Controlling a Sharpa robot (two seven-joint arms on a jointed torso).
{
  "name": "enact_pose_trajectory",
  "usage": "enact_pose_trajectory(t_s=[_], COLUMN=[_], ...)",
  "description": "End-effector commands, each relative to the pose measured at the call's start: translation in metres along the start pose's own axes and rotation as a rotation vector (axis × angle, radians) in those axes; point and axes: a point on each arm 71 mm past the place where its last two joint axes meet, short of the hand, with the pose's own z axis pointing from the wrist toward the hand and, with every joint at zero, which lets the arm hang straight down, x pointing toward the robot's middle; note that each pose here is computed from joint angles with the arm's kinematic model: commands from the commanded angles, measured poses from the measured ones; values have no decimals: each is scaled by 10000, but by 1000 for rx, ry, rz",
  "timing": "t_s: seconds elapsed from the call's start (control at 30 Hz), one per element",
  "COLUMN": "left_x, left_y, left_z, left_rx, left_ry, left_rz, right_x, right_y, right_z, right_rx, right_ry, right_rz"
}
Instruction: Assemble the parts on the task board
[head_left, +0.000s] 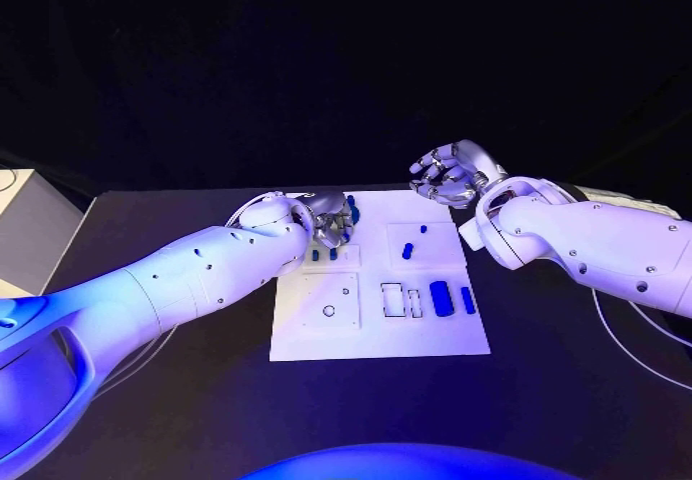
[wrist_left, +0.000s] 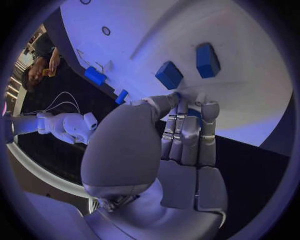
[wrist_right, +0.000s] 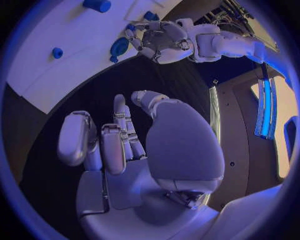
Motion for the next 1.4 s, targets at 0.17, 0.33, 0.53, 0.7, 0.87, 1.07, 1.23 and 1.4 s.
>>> enact_pose_trajectory(t_s=[0.17,0.33,0.53,0.7,0.87,1.07,1.23,1.4], left_x=[-70,-216,-333,-366,-380,-376,-368,-364], left_y=[2,37,122,211,284,309,319,325], left_z=[-60,-119,-215,-281,-319,-318,-313,-304], left_rx=[28,27,12,-14,-30,-38,-46,-55], left_ry=[-48,-65,-30,15,30,20,8,-12], left_rz=[-92,-156,-204,-212,-159,-81,-47,-31], right_x=[1,-8,-25,-37,-47,-48,-48,-45], right_y=[7,-4,-23,-36,-47,-46,-45,-42], right_z=[-2,-5,-10,-15,-18,-18,-19,-19], right_rx=[-12,-10,-5,-1,2,0,-2,-3], right_ry=[3,1,-1,-3,-4,-6,-7,-7], right_rz=[-4,-5,-7,-8,-9,-11,-13,-13])
